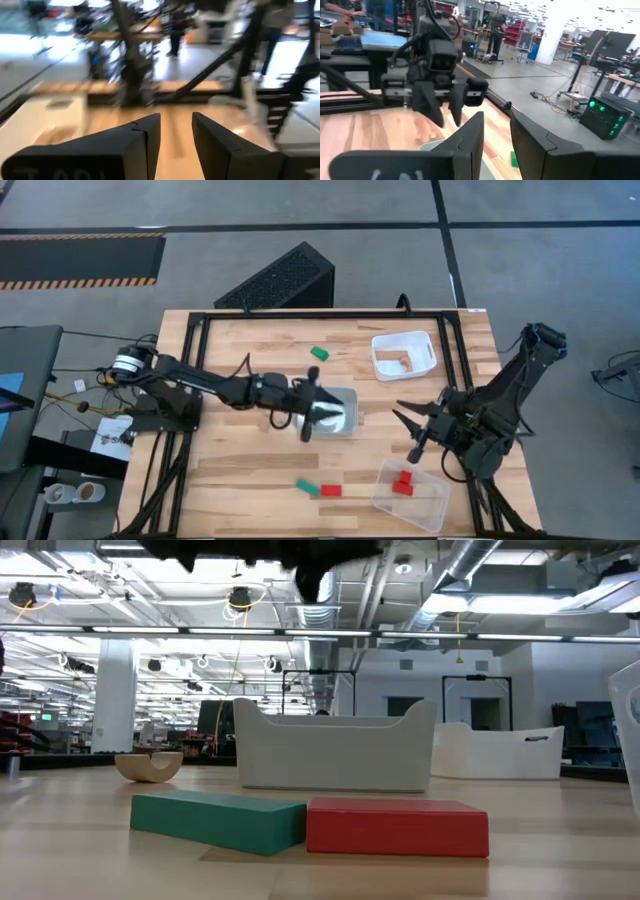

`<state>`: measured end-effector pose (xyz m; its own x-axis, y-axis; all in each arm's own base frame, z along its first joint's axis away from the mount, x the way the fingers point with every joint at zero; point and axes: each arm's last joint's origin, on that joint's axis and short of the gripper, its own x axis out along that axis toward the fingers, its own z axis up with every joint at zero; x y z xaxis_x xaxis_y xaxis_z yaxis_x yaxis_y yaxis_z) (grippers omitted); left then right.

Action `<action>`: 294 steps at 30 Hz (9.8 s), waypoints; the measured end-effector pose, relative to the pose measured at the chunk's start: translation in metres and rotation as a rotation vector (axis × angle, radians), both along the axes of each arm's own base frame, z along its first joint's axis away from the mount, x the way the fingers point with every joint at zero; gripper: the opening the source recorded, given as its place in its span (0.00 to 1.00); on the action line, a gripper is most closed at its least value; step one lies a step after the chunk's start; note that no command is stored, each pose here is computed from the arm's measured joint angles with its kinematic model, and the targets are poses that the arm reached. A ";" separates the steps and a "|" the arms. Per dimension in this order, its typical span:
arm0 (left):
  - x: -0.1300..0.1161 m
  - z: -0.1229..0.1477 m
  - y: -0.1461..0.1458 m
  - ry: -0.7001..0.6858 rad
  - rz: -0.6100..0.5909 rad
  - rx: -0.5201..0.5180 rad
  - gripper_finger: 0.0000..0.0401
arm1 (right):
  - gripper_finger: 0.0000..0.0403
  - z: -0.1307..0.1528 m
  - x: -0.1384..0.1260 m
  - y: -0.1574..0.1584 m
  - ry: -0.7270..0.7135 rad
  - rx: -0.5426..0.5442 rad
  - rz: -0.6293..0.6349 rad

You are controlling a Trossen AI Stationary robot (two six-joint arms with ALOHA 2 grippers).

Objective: Sort & place blocks by color
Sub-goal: Put the top green block into the gray bin

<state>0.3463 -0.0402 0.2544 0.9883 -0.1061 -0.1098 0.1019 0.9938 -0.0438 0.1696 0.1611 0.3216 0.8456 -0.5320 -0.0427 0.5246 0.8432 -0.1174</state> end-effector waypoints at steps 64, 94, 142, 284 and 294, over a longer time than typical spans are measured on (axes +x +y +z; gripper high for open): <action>0.038 -0.074 0.233 1.023 0.172 0.115 0.72 | 0.29 -0.008 0.038 -0.042 0.107 0.050 0.014; 0.049 -0.094 0.256 1.057 -0.149 0.272 0.60 | 0.29 -0.017 0.038 -0.049 0.134 0.133 0.006; 0.060 -0.068 0.240 1.066 -0.244 0.369 0.63 | 0.29 -0.015 0.043 -0.057 0.139 0.105 -0.025; -0.152 -0.024 0.086 -0.007 0.162 0.029 0.01 | 0.01 -0.139 0.272 -0.349 1.368 -0.160 0.722; -0.152 -0.026 0.086 0.013 0.161 0.034 0.01 | 0.01 -0.142 0.271 -0.346 1.478 -0.026 0.864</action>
